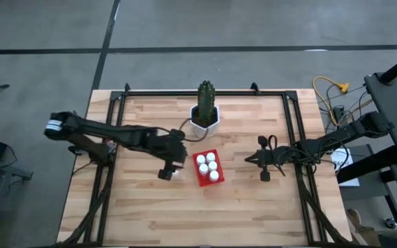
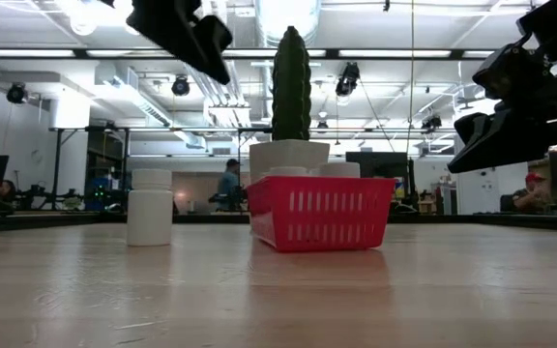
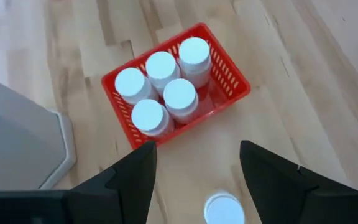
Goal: Pick and place pill bottles into a basket
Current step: Put the white pill bottle into the red bin
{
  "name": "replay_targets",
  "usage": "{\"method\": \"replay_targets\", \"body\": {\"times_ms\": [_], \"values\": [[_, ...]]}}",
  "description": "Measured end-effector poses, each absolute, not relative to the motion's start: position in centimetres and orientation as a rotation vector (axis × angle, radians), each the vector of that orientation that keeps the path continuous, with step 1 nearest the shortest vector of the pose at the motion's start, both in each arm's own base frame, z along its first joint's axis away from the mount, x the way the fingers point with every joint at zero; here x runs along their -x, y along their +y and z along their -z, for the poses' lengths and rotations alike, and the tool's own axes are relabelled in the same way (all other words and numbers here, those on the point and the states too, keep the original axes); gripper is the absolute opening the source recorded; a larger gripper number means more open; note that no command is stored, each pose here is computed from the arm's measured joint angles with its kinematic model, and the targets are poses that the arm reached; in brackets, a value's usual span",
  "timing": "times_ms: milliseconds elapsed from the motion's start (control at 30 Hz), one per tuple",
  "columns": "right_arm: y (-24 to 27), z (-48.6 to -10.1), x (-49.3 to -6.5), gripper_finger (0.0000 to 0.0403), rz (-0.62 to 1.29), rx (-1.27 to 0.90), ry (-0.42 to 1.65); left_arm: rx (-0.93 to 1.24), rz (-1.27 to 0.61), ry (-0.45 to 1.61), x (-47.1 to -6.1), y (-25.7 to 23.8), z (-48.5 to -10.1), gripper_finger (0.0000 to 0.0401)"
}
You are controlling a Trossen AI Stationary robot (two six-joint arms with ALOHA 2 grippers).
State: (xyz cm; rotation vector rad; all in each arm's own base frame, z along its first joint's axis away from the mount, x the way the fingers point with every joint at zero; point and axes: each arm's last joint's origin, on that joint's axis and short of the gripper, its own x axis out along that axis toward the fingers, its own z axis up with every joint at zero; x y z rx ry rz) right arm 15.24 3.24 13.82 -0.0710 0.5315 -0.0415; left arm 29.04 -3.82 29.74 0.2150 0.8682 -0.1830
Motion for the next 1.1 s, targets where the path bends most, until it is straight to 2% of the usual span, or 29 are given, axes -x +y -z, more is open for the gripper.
{"method": "replay_targets", "body": {"times_ms": [133,600,833,1100], "values": [[3.2,-13.9,-15.3,0.0008,0.052,0.051,0.521,-0.205,0.159,0.791,-27.0,-3.5,-28.3,0.0212],[3.3,-14.2,-15.5,0.0008,0.053,0.041,0.484,-0.071,0.093,0.776,-21.9,-2.8,-20.3,0.0212],[3.3,-14.3,-15.5,0.0008,0.056,0.025,0.478,-0.066,0.104,0.763,-21.2,-2.8,-19.2,0.0212],[3.3,-14.4,-15.6,0.0008,0.057,0.013,0.466,-0.028,0.203,0.763,-21.2,-3.1,-19.2,0.0212]]}}
